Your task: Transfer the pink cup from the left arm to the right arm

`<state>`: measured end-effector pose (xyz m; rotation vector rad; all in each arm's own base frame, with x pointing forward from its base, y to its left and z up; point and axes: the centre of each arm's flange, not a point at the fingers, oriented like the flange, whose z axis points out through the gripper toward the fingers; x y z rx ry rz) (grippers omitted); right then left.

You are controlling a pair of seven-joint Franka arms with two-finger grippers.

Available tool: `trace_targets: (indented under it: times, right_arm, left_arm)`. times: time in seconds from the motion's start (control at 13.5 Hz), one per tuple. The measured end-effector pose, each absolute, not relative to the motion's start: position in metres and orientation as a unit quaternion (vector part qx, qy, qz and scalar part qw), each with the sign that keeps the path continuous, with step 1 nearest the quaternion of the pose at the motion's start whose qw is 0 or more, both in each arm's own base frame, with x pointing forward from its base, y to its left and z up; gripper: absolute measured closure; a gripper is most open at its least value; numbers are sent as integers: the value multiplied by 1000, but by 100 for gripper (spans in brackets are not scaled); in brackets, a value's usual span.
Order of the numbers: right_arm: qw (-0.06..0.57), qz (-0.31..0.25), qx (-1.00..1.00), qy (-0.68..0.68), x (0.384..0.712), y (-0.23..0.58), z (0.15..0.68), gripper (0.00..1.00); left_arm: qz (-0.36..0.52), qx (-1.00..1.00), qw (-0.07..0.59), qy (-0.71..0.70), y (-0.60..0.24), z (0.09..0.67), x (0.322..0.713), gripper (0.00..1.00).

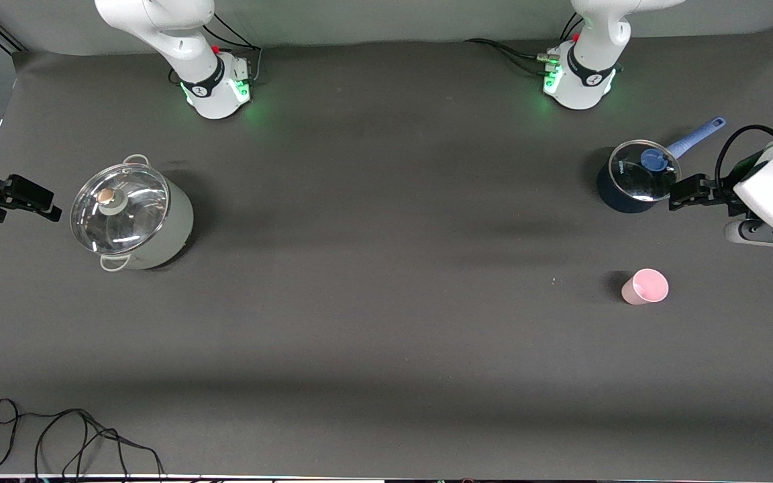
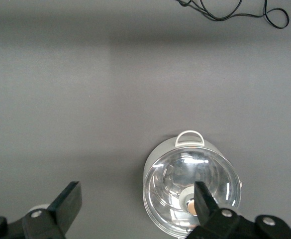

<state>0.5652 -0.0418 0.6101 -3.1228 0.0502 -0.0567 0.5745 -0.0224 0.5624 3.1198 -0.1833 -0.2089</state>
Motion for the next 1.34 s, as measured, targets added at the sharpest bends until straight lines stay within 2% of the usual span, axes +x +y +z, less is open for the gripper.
trace_targets:
  times: [0.96, 1.34]
  right_arm:
    - [9, -18, -1000, 16, 565, -42, 610, 0]
    - [9, -18, -1000, 16, 565, -42, 610, 0]
  left_arm:
    - [-67, 995, 5, -73, -18, 562, 575, 0]
    - [-67, 990, 13, -122, 34, 561, 574, 0]
